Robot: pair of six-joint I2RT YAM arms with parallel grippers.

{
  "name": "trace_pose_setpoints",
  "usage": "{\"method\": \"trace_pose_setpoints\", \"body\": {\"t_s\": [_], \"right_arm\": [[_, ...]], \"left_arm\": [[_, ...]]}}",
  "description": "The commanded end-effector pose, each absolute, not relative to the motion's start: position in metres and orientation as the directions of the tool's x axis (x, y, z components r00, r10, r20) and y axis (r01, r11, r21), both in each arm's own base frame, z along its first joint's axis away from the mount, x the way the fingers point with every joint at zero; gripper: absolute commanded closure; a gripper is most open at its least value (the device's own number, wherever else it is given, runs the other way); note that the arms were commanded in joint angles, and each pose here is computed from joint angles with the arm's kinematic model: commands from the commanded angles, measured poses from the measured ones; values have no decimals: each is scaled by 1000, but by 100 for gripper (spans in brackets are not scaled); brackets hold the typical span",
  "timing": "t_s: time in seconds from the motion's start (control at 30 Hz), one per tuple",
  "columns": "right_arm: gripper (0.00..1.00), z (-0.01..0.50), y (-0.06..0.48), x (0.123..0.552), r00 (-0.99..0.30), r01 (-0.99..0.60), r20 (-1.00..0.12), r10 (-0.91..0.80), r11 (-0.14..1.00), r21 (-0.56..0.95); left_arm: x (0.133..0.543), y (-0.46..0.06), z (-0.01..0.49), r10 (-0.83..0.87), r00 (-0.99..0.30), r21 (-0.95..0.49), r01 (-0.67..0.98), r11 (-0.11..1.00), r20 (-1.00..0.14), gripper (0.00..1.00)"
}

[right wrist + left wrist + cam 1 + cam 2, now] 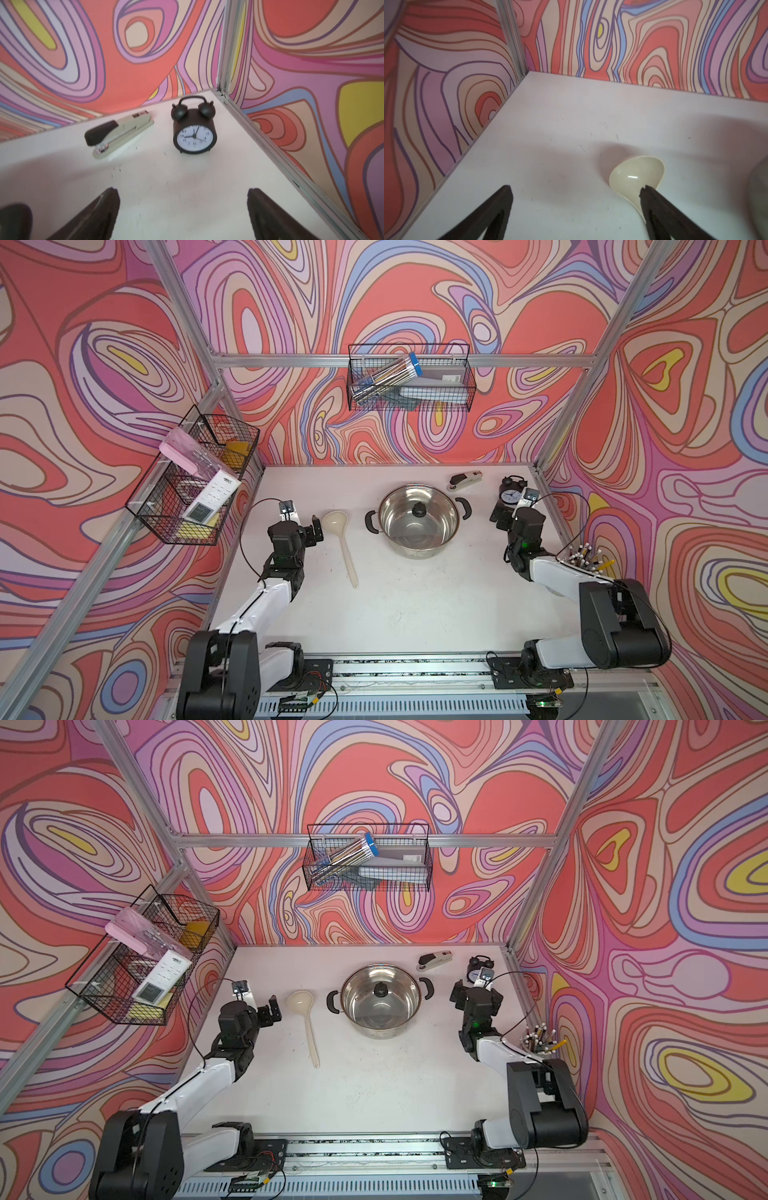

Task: Stir the soup with a spoon
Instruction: Pick up the lid from the pan.

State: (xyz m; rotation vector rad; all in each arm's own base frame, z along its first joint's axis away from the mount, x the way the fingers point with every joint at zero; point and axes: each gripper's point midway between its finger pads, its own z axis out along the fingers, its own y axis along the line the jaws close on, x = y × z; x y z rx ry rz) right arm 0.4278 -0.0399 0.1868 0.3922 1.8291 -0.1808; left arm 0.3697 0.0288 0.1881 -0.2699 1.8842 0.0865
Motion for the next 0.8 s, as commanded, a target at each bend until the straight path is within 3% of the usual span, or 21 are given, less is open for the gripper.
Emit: {"method": "trace_pose_setpoints", "body": {"t_s": [0.0,0.17,0.33,0.57,0.77], "right_arm": [[2,159,-44,402,-473,466,-824,313,882,68],[2,189,-16,390,-452,405,-769,451,873,274],[4,220,16,379,-516,324,-674,528,849,418],[15,252,74,372,-649,173,-639,412,899,403],[21,278,117,361,-697,67,-653,298,933,354]], "left_arm": [[333,38,175,-320,-418,-160,-374,913,-850,1],[310,16,198,-486,-461,-335,-373,865,-742,1],[301,-31,214,-544,-623,-469,-303,830,-561,1],[309,-114,244,-345,-795,-428,-120,896,-499,1],[339,-190,260,-158,-849,-379,53,924,-504,1]]}}
